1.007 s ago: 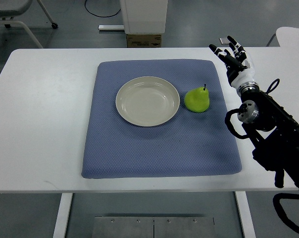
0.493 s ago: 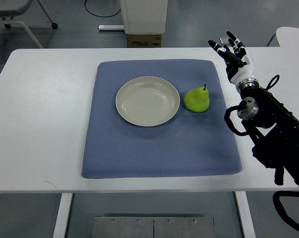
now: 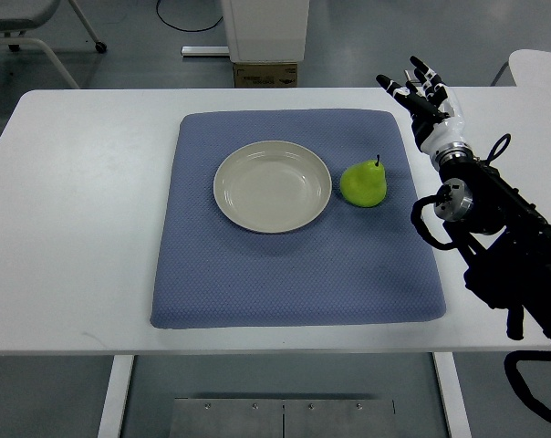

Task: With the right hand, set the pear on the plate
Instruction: 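Move the right hand toward the green pear and lower it around it, then close the right hand fingers around the green pear, then lift the pear with the right hand and carry it over the plate, then lower the pear onto the plate and open the right hand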

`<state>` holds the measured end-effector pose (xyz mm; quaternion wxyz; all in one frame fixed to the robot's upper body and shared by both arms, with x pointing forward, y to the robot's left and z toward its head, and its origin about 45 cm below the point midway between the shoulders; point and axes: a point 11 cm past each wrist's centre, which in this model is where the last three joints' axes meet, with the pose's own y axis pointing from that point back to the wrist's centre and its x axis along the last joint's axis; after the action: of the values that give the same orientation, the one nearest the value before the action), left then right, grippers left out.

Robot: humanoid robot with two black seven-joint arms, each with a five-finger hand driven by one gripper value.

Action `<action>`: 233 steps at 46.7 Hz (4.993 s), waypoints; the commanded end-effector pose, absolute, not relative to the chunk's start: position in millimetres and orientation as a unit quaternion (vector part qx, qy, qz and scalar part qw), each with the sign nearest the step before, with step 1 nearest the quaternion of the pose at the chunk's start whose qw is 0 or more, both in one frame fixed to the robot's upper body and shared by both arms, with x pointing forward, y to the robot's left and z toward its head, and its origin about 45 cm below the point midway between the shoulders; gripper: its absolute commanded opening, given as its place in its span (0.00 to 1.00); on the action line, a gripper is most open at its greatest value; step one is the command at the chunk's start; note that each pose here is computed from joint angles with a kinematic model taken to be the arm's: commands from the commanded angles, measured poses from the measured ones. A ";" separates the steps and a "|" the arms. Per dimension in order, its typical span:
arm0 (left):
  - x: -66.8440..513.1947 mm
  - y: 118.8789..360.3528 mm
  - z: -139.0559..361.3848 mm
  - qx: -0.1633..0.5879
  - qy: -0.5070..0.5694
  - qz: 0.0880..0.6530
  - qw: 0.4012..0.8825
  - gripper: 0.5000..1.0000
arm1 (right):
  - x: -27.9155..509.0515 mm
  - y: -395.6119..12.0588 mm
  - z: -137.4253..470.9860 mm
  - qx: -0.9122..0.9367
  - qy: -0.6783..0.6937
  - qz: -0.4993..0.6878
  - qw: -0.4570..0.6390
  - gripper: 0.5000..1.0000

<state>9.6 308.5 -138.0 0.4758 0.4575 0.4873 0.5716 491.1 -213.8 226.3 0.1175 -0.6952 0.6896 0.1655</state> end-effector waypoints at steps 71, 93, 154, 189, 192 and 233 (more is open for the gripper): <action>9.5 308.6 -138.0 0.458 0.487 0.571 0.476 1.00 | 450.5 -209.0 173.4 -0.836 0.530 -0.117 -0.082 1.00; 9.6 308.6 -138.0 0.457 0.487 0.572 0.476 1.00 | 435.7 -214.0 146.9 -0.838 0.519 -0.114 -0.120 0.99; 9.5 308.6 -138.0 0.458 0.487 0.571 0.476 1.00 | 467.2 -172.9 203.1 -0.835 0.523 -0.158 -0.066 0.00; 9.6 308.6 -138.0 0.457 0.487 0.572 0.476 1.00 | 450.6 -96.8 203.2 -0.878 0.443 -0.173 -0.062 0.00; 9.7 308.1 -138.0 0.457 0.488 0.571 0.476 1.00 | 443.8 -98.7 189.8 -0.881 0.437 -0.168 -0.075 0.00; 9.5 308.6 -138.0 0.458 0.487 0.571 0.476 1.00 | 435.6 -107.5 170.2 -0.874 0.453 -0.153 -0.087 1.00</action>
<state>9.6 308.6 -138.0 0.4758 0.4576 0.4873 0.5716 435.9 -107.4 170.5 -0.0865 -0.8738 0.4534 -0.1532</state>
